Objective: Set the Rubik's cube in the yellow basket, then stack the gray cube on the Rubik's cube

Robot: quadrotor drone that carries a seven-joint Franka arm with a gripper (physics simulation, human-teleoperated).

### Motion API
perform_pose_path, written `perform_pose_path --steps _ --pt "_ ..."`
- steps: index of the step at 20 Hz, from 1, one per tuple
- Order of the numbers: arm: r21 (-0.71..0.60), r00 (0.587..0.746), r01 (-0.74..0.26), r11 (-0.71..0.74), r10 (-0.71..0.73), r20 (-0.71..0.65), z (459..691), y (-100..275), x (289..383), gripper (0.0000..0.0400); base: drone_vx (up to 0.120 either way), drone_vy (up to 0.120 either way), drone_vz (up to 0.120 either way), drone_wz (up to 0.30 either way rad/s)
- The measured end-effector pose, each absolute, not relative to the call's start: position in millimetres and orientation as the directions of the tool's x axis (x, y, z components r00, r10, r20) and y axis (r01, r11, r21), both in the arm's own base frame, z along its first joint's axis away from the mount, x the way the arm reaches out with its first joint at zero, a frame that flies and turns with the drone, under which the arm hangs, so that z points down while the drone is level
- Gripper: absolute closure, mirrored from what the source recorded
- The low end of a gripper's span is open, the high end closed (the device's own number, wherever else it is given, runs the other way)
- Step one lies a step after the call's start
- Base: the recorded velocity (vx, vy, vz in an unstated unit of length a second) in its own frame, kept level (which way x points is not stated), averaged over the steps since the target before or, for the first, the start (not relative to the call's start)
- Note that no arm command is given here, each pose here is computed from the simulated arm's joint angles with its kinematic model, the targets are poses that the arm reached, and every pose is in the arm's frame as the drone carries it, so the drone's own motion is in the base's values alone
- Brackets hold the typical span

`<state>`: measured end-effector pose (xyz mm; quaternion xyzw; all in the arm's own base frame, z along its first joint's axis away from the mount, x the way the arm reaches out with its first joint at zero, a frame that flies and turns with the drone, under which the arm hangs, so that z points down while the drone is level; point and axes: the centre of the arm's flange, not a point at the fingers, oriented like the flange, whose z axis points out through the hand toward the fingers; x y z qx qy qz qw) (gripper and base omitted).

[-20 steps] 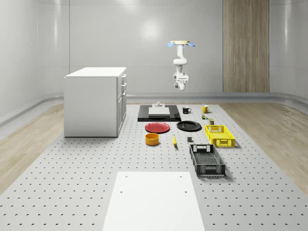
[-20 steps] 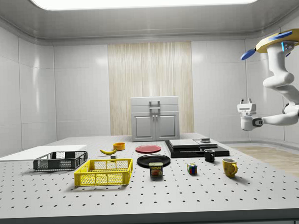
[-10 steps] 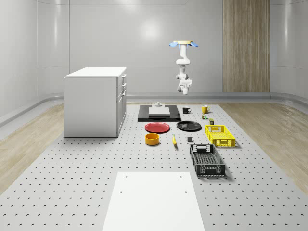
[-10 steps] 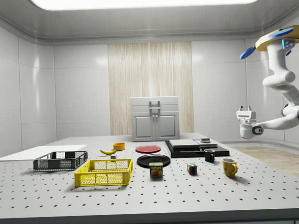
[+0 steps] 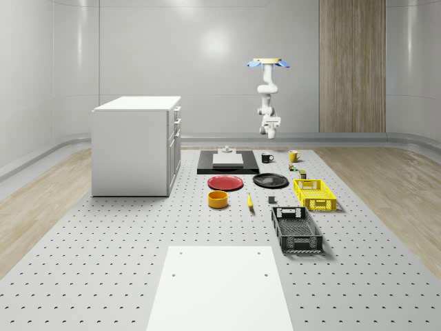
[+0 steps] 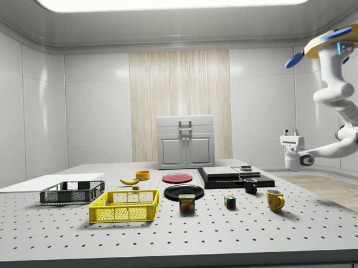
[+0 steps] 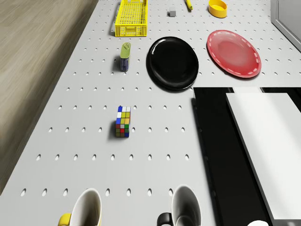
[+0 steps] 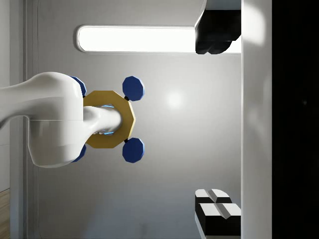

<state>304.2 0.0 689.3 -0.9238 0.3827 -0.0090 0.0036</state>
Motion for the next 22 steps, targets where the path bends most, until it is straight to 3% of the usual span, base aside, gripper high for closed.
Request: perform_pose_path --steps 17,22 --pt "-0.021 0.707 -0.707 -0.707 -0.707 0.025 691.3 0.3 303.1 0.0000 0.120 0.120 0.000 0.000" --pt "-0.021 0.707 -0.707 -0.707 -0.707 0.030 691.3 0.6 302.7 0.0000 0.120 0.016 0.000 0.000"
